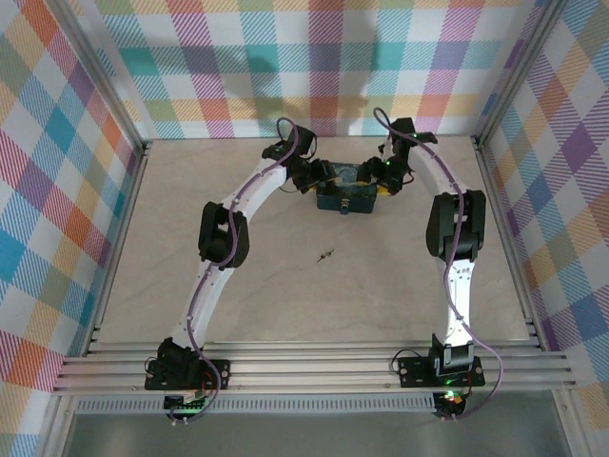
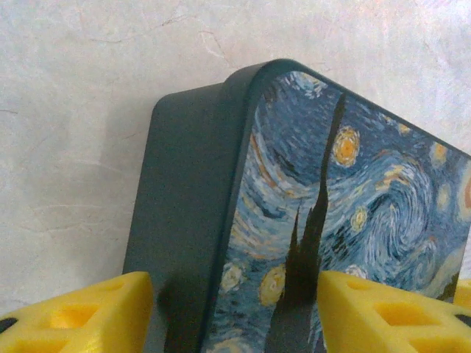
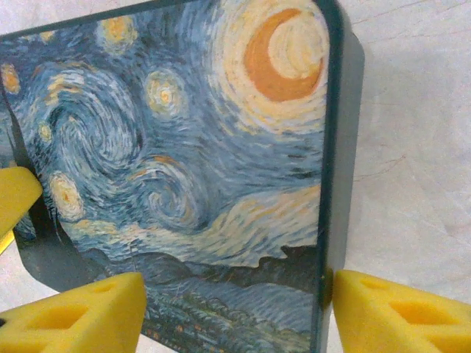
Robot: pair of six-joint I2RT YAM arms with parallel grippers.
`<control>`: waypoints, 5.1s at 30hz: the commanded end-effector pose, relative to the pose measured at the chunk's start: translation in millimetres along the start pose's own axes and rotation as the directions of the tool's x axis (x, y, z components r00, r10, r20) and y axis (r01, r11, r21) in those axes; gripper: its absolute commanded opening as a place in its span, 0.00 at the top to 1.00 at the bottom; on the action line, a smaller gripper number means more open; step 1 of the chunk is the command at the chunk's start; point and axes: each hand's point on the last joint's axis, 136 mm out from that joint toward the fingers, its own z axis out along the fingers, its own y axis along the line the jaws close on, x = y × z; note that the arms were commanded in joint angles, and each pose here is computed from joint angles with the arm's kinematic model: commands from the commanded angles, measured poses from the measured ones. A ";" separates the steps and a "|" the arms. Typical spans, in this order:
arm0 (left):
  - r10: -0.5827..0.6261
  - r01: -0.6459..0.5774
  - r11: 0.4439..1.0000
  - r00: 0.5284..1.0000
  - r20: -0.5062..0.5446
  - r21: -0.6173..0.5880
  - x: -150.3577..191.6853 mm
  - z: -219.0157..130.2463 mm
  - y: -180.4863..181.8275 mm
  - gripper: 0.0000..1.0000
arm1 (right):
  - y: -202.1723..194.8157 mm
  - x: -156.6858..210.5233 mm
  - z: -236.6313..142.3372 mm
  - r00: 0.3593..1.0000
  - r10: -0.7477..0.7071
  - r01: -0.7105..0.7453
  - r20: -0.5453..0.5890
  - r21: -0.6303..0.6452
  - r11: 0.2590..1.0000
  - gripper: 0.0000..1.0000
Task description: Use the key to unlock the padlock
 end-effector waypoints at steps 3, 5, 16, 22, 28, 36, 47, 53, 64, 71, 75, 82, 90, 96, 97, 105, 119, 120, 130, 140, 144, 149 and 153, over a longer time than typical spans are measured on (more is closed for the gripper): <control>0.104 -0.099 0.990 0.993 0.053 -0.097 -14.1 -61.5 6.5 0.37 | 25.5 9.2 -41.5 0.998 -0.027 0.029 0.054 -0.038 0.999 0.23; 0.121 -0.114 0.986 0.991 0.057 -0.122 -12.5 -68.4 14.3 0.37 | 21.3 17.3 -46.9 0.997 -0.035 0.037 0.069 -0.023 0.999 0.21; 0.130 -0.133 0.972 0.991 -0.025 -0.193 69.9 -87.3 72.6 0.37 | -0.4 74.1 -64.3 0.994 -0.012 0.014 0.111 -0.023 1.000 0.20; 0.225 -0.251 0.952 0.962 -0.158 -0.174 145.3 -79.3 79.5 0.38 | -21.2 112.2 -41.2 0.995 0.059 -0.056 0.078 -0.037 0.998 0.22; 0.454 -0.516 0.846 0.829 -0.325 -0.136 195.5 -57.3 51.0 0.44 | -28.7 120.6 -38.0 0.996 0.051 -0.050 0.075 -0.018 0.999 0.22; 0.576 -0.653 0.754 0.709 -0.406 -0.072 209.1 -39.2 28.2 0.47 | -27.3 117.7 -30.1 0.996 0.061 -0.058 0.071 -0.040 0.997 0.21; 0.569 -0.678 0.730 0.670 -0.477 -0.081 218.2 -30.2 44.0 0.57 | -36.1 128.5 -30.2 0.996 0.050 -0.049 0.077 -0.014 0.999 0.20; 0.589 -0.713 0.694 0.641 -0.492 -0.098 224.1 -27.6 45.9 0.56 | -33.7 127.0 -29.1 0.996 0.053 -0.051 0.073 -0.026 0.998 0.20; 0.630 -0.758 0.633 0.621 -0.466 -0.156 215.5 -20.2 46.2 0.68 | -33.0 127.6 -32.1 0.996 0.048 -0.046 0.081 -0.027 0.999 0.20; 0.650 -0.764 0.633 0.612 -0.451 -0.124 219.5 -28.7 42.5 0.93 | -31.0 129.2 -33.0 0.995 0.052 -0.049 0.079 -0.040 0.998 0.21; 0.666 -0.759 0.643 0.622 -0.411 -0.106 219.0 -36.0 35.6 1.00 | -23.0 130.8 -30.6 0.997 0.057 -0.052 0.059 -0.089 0.995 0.21; 0.662 -0.734 0.673 0.652 -0.371 -0.090 214.9 -41.2 25.7 1.00 | -11.2 128.1 -31.5 0.996 0.067 -0.058 0.052 -0.156 0.986 0.22; 0.646 -0.704 0.706 0.684 -0.339 -0.075 207.6 -47.7 14.8 1.00 | -5.9 130.2 -28.9 0.995 0.094 -0.085 0.035 -0.220 0.972 0.24; 0.597 -0.633 0.773 0.750 -0.285 -0.047 189.9 -59.4 4.7 1.00 | 1.9 121.7 -31.5 0.983 0.179 -0.152 0.028 -0.411 0.899 0.31; 0.588 -0.621 0.783 0.760 -0.278 -0.042 186.4 -61.8 3.5 1.00 | 4.2 120.6 -33.4 0.985 0.166 -0.132 0.041 -0.432 0.892 0.32; 0.542 -0.556 0.831 0.800 -0.258 0.020 169.1 -90.7 -14.0 1.00 | 29.9 119.1 -71.1 0.948 -0.062 0.221 0.313 -0.505 0.835 0.47; 0.499 -0.484 0.865 0.860 -0.112 0.134 132.7 -168.5 -69.9 1.00 | 75.7 156.8 -78.6 0.505 -0.524 0.804 0.686 -0.155 0.573 0.46; 0.493 -0.478 0.867 0.864 -0.101 0.139 130.5 -172.6 -73.1 1.00 | 82.5 161.2 -77.2 0.439 -0.556 0.839 0.706 -0.101 0.534 0.46; 0.447 -0.430 0.880 0.893 -0.047 0.201 125.2 -189.7 -93.8 1.00 | 113.9 159.4 -75.6 0.258 -0.640 0.900 0.724 0.061 0.432 0.48; 0.429 -0.408 0.882 0.902 -0.044 0.236 127.2 -194.5 -100.6 1.00 | 120.1 153.1 -83.0 0.191 -0.657 0.894 0.730 0.146 0.423 0.57; 0.428 -0.407 0.883 0.902 -0.046 0.236 127.6 -195.2 -100.4 1.00 | 125.7 151.0 -85.0 0.180 -0.657 0.899 0.732 0.149 0.413 0.58; 0.428 -0.406 0.884 0.903 -0.050 0.233 128.9 -196.1 -98.9 1.00 | 132.1 147.3 -88.4 0.166 -0.652 0.901 0.740 0.154 0.405 0.62; 0.429 -0.409 0.884 0.902 -0.048 0.226 129.7 -197.6 -96.1 1.00 | 135.4 144.9 -92.4 0.147 -0.654 0.903 0.742 0.169 0.395 0.70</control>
